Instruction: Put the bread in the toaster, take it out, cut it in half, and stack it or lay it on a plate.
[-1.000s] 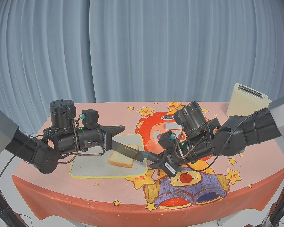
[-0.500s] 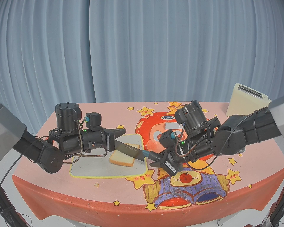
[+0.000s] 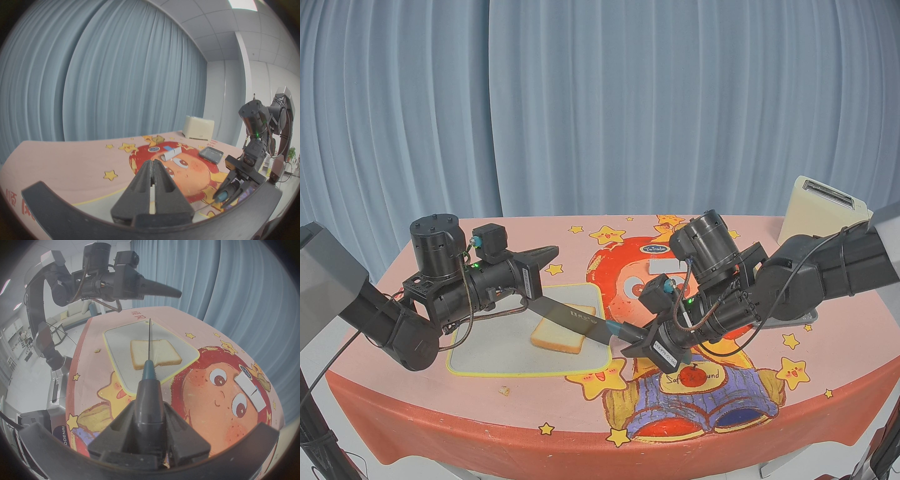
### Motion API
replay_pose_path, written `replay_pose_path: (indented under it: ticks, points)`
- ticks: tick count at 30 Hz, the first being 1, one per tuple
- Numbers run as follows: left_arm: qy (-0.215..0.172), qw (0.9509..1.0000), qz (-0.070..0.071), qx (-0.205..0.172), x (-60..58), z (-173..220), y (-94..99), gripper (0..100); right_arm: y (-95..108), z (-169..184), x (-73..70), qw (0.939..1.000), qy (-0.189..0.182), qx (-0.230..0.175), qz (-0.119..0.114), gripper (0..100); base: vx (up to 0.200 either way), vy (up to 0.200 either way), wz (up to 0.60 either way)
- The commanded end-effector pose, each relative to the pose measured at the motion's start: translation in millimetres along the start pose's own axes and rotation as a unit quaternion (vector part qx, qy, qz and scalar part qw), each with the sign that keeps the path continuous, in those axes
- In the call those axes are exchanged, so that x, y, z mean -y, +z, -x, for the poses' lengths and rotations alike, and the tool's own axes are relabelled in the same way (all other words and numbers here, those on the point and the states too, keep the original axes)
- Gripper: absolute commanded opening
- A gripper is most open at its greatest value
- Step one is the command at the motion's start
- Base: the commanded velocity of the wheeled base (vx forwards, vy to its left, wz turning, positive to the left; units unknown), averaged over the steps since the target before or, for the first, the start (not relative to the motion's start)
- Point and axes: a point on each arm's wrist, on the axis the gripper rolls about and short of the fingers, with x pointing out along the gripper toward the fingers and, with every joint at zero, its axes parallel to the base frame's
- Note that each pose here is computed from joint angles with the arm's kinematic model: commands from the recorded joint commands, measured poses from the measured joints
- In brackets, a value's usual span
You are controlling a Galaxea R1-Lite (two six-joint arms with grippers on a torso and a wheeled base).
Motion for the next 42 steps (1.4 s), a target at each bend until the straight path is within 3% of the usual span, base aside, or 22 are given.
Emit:
replay_pose_path:
  ticks: [1, 11, 15, 32, 42]
  points:
    - [0.009, 0.9999, 0.004, -0.009, -3.4, -1, -21.2, 0, 12, 8, -0.7, 1.0000, -0.001, 0.003, 0.004, 0, 0.000, 0.000, 0.00]
    - [0.011, 0.9996, 0.007, -0.025, -3.7, 2, -32.5, 0, 20, 12, -4.5, 0.9998, -0.011, -0.012, 0.008, 0, 0.000, 0.000, 0.00]
    - [0.006, 1.0000, -0.002, 0.000, -1.1, 4, -30.6, 0, 20, 12, -4.2, 0.9998, -0.013, -0.014, 0.008, 0, 0.000, 0.000, 0.00]
    - [-0.007, 0.9998, -0.017, -0.001, 7.7, 5, -35.1, 0, 21, 8, -8.2, 0.9998, -0.008, -0.017, 0.011, 0, 0.000, 0.000, 0.00]
    - [-0.001, 0.9996, -0.010, -0.026, 1.5, -1, -54.7, 0, 21, 7, -7.5, 0.9998, -0.008, -0.017, 0.010, 0, 0.000, 0.000, 0.00]
